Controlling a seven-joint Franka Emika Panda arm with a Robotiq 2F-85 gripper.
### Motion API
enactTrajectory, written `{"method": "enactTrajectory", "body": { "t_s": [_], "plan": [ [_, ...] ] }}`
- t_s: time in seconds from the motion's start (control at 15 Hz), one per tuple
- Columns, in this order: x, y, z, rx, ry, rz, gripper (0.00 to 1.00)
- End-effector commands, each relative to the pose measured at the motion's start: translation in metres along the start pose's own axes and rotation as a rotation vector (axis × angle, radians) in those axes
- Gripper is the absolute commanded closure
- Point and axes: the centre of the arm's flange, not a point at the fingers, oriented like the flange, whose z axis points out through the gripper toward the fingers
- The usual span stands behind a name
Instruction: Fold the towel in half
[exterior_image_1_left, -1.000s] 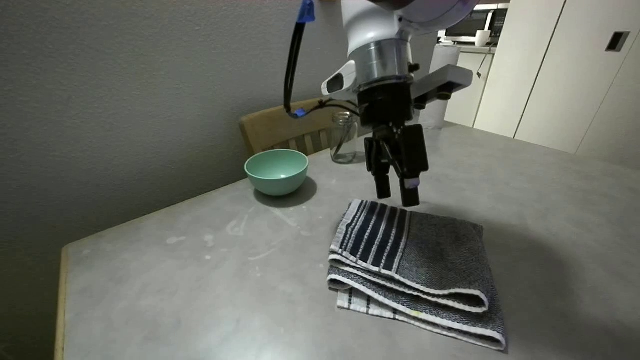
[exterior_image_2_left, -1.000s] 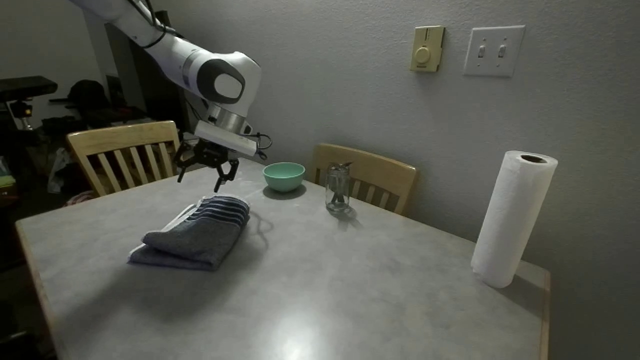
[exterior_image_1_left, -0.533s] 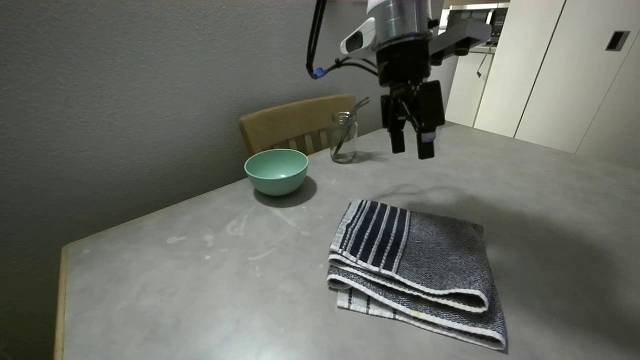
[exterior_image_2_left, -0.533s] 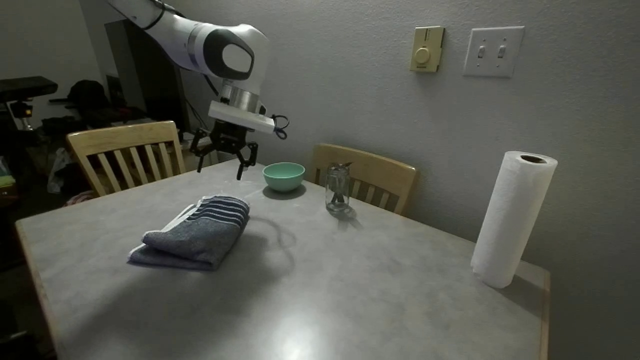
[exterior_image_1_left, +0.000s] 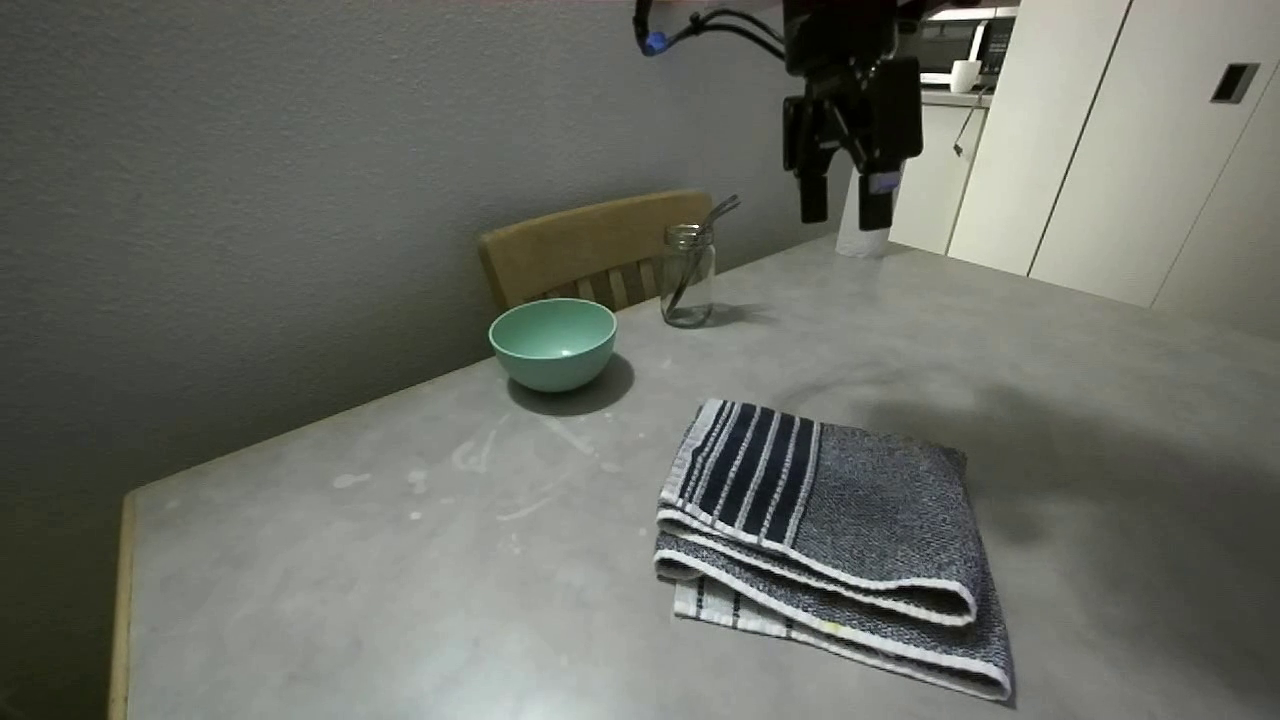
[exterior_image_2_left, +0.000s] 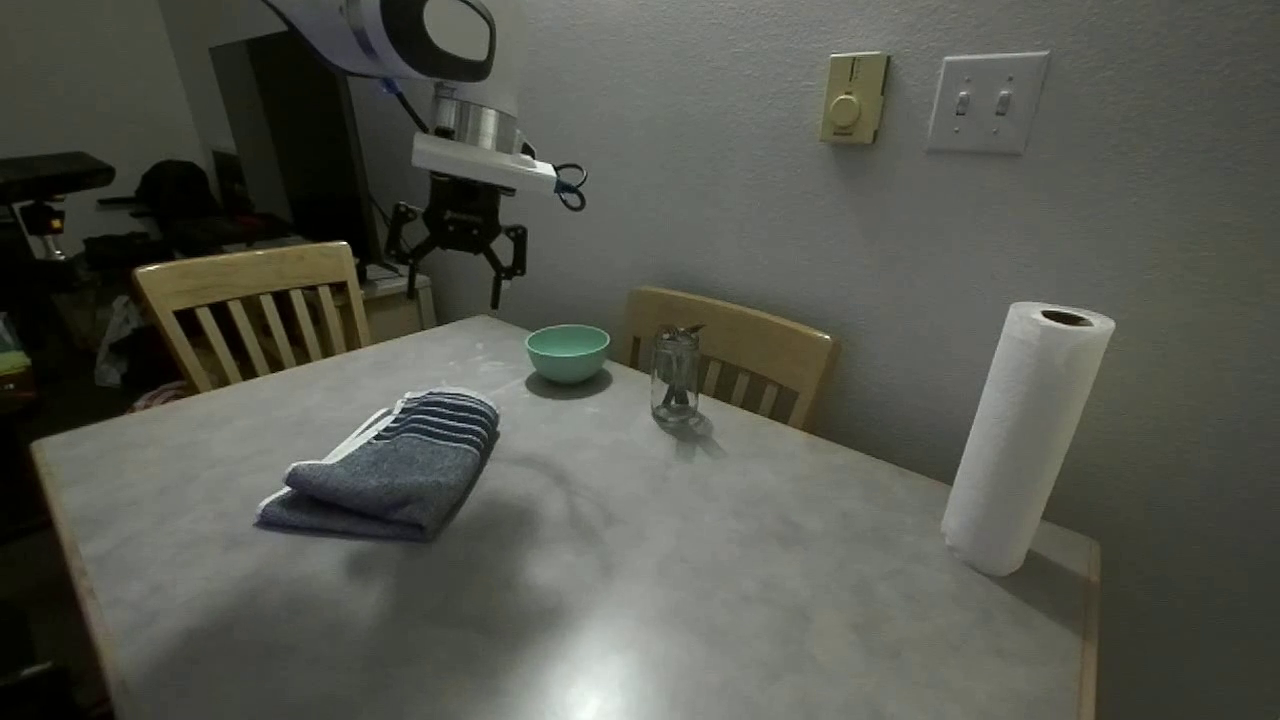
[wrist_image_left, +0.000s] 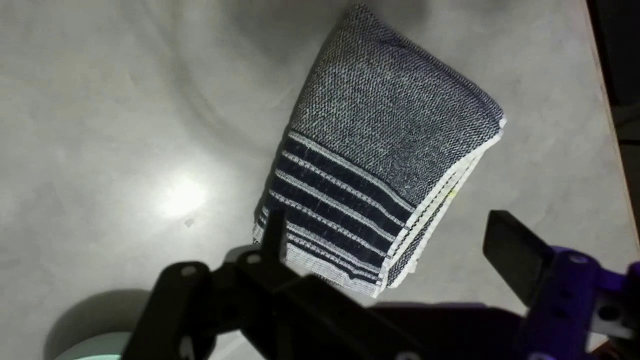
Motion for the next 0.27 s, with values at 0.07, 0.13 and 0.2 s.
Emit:
{"method": "enactTrajectory", "body": {
  "t_s": [0.07,0.13,0.2],
  "plan": [
    [-0.0014,-0.001,0.0004,0.001,-0.001,0.001,0.0],
    [-0.0016,-0.0012,0.0016,0.003,-0.003,0.001,0.0],
    [-0.0018,-0.0014,0.0023,0.004,-0.004,0.001,0.0]
  ]
}}
